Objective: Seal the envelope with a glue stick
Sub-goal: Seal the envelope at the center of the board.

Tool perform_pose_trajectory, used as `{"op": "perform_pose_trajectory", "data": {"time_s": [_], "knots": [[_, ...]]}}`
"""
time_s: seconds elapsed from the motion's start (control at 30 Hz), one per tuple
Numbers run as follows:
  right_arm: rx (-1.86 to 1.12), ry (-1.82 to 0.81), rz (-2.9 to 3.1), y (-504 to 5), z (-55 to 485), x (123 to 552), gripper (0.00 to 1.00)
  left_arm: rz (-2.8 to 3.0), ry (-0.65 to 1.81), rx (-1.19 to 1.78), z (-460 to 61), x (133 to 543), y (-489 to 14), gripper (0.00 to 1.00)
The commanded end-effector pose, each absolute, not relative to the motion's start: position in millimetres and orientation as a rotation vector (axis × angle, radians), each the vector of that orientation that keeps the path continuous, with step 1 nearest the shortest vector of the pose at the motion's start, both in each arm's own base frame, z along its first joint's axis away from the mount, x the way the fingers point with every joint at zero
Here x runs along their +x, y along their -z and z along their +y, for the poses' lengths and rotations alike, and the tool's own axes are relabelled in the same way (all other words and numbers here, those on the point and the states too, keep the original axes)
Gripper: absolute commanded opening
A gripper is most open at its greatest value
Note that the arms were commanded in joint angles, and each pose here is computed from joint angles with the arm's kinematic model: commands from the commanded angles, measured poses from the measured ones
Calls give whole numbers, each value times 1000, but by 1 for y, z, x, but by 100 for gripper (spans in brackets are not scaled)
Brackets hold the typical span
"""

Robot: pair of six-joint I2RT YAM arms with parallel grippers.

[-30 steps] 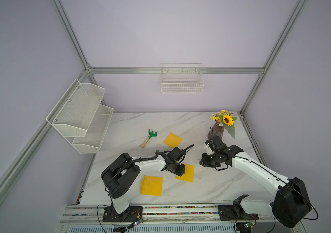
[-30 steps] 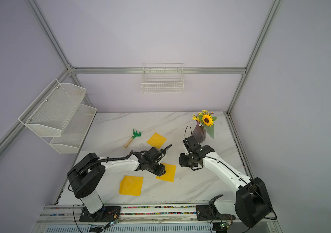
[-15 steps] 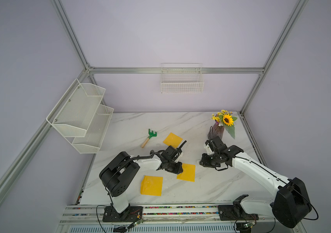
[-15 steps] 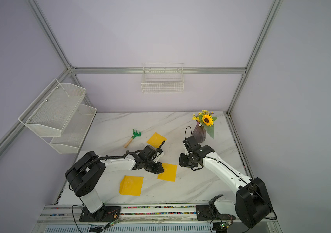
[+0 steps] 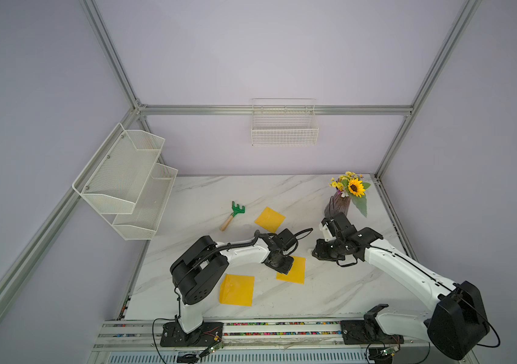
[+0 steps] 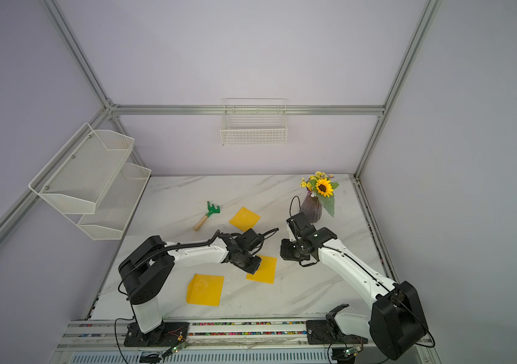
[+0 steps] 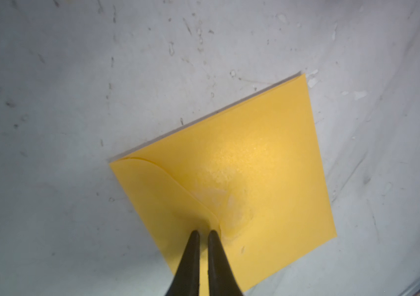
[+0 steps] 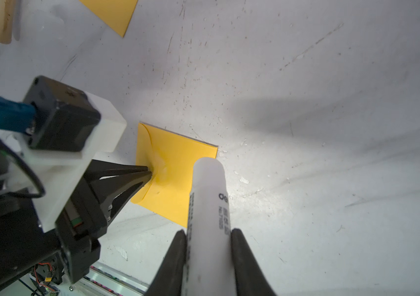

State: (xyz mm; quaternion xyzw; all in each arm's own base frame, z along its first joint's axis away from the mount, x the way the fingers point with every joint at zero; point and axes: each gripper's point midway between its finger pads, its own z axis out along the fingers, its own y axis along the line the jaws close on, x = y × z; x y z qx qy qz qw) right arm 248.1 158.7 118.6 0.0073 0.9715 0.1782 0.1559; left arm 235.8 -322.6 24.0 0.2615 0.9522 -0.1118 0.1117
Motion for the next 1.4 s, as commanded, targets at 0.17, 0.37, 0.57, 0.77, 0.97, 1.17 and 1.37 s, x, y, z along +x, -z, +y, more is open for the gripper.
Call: {"op": "perform_pose_trajectory", "data": {"time_s": [0.17, 0.37, 0.57, 0.77, 0.97, 1.17, 1.37], "knots": [[30, -455, 2699, -131, 149, 259, 0, 2941, -92, 879, -279, 202, 22, 13], [53, -397, 2659, -139, 137, 262, 0, 2976, -222, 915, -276, 193, 40, 14], [46, -380, 2672, -134, 134, 260, 0, 2981, -349, 929, -267, 188, 48, 13], [57, -358, 2664, -140, 131, 262, 0, 2905, -336, 934, -274, 199, 33, 14], [130, -356, 2660, -142, 123, 265, 0, 2766, -70, 896, -305, 222, -24, 18], [161, -375, 2678, -139, 127, 267, 0, 2710, 79, 826, -316, 238, -54, 18], [164, -362, 2681, -142, 126, 270, 0, 2697, 215, 782, -321, 250, -59, 16]]}}
